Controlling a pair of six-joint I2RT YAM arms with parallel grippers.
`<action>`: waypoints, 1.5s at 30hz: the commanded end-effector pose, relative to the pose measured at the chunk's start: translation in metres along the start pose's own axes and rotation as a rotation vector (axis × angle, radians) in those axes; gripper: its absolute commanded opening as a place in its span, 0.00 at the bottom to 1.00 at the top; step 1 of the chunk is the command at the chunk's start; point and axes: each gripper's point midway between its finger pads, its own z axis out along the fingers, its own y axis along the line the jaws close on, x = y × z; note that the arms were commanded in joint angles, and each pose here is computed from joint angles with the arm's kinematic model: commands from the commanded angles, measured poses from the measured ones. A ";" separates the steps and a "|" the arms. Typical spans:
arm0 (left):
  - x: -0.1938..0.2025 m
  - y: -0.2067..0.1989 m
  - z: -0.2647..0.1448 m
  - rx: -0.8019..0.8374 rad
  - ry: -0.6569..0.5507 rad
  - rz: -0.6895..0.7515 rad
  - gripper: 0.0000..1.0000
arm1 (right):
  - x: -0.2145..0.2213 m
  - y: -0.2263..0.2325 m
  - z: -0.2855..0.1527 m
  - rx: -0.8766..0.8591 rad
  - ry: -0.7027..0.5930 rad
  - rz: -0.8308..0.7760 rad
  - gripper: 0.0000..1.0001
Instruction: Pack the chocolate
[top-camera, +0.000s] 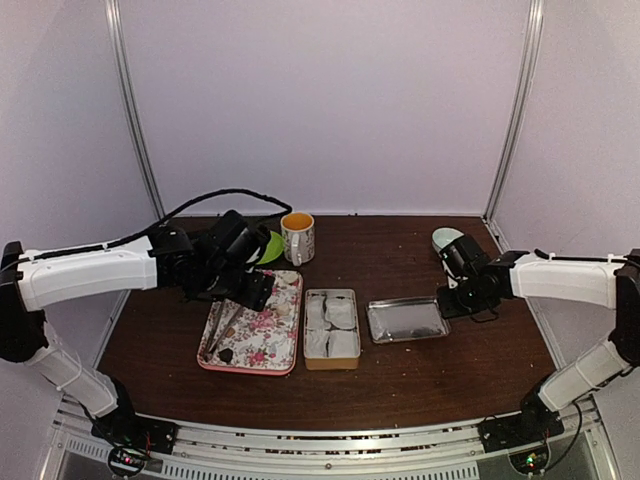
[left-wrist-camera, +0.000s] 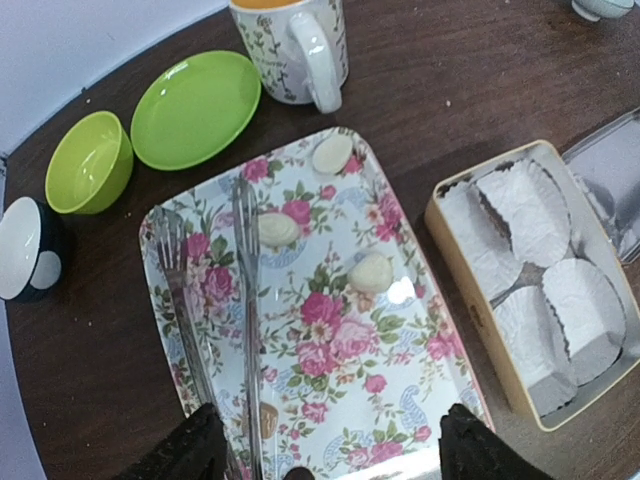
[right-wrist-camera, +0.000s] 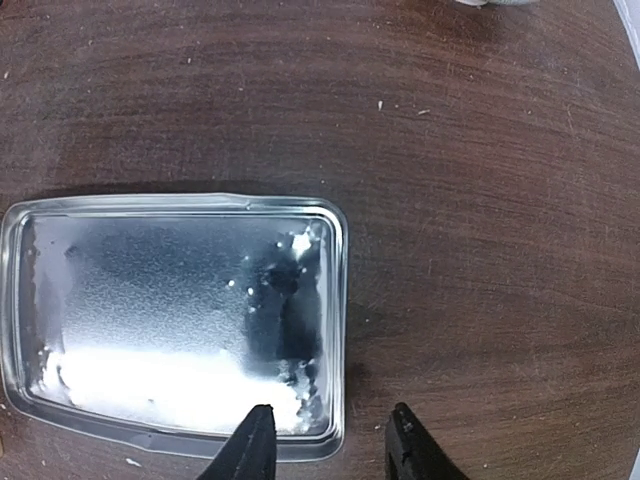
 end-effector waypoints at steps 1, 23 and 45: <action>0.034 0.019 0.006 0.014 0.095 -0.092 0.81 | -0.025 0.002 -0.017 -0.027 -0.126 0.026 0.39; 0.070 0.064 0.073 0.011 0.148 -0.237 0.97 | -0.076 -0.034 -0.104 -0.057 -0.808 0.132 0.89; 0.078 0.079 0.110 -0.021 0.132 -0.246 0.91 | -0.087 -0.081 -0.116 0.170 -0.996 0.109 1.00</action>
